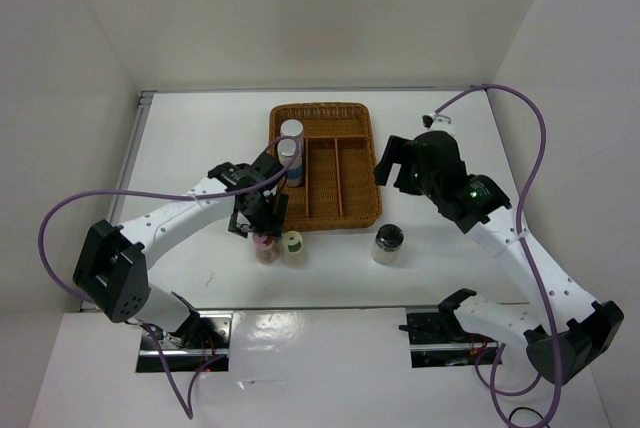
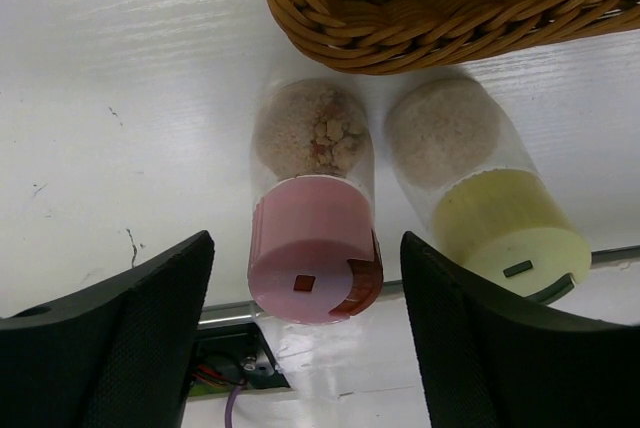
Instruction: Organize the condiment bottles
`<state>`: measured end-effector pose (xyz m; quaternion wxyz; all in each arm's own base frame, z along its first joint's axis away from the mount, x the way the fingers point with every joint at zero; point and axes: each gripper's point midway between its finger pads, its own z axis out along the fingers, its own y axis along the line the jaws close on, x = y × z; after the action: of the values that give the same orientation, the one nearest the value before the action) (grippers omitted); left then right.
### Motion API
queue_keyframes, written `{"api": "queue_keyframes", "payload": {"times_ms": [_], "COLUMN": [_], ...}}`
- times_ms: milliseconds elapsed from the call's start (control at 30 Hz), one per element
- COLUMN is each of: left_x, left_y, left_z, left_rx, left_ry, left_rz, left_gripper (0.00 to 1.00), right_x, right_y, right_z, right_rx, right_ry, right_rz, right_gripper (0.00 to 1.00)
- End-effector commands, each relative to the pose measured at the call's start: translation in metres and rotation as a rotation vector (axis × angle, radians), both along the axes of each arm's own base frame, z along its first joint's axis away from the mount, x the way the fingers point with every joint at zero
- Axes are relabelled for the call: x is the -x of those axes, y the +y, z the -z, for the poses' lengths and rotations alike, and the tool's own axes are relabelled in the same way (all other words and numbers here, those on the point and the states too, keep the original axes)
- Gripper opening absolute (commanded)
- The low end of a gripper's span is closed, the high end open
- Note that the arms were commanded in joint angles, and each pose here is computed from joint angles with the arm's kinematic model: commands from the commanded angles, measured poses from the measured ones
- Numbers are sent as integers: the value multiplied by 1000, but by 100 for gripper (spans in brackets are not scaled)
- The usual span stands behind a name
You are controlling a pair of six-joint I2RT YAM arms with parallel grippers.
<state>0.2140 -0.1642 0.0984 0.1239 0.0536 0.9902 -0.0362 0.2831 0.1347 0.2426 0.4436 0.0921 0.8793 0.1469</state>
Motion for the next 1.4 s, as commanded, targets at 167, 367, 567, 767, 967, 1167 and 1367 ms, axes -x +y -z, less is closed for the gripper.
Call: {"api": "queue_keyframes", "payload": {"times_ms": [167,367,567,767,967,1167,1367], "left_x": [1,-3,-8,-26,-58,-109,-161], "left_y": [4,5,16,4,-22,-61,-97], "left_z": [3,0,-47,-124,-193,-232,-264], "left_rx": [-22,-31,-59,32,133,186,224], "left_ry": [-6,-25,-113,-250,-404,-528,-673], "left_rz": [-31,-36,-60,-32,58,142,213], "left_gripper": [69,51,47,45,45,45,45], "right_x": [6,6,8,8,7,9,12], "right_y": [-5,-5,-4,-5,-19,-29,-31], "right_z": [-1,-1,8,18,22,20,25], "right_rx": [-22,-15,-10,-24,-20,-30,-30], "right_ry": [-3,-5,15,30,28,23,33], "right_rz": [3,-2,-10,17,102,128,130], "right_gripper": [99,99,99,99,99,99,99]}}
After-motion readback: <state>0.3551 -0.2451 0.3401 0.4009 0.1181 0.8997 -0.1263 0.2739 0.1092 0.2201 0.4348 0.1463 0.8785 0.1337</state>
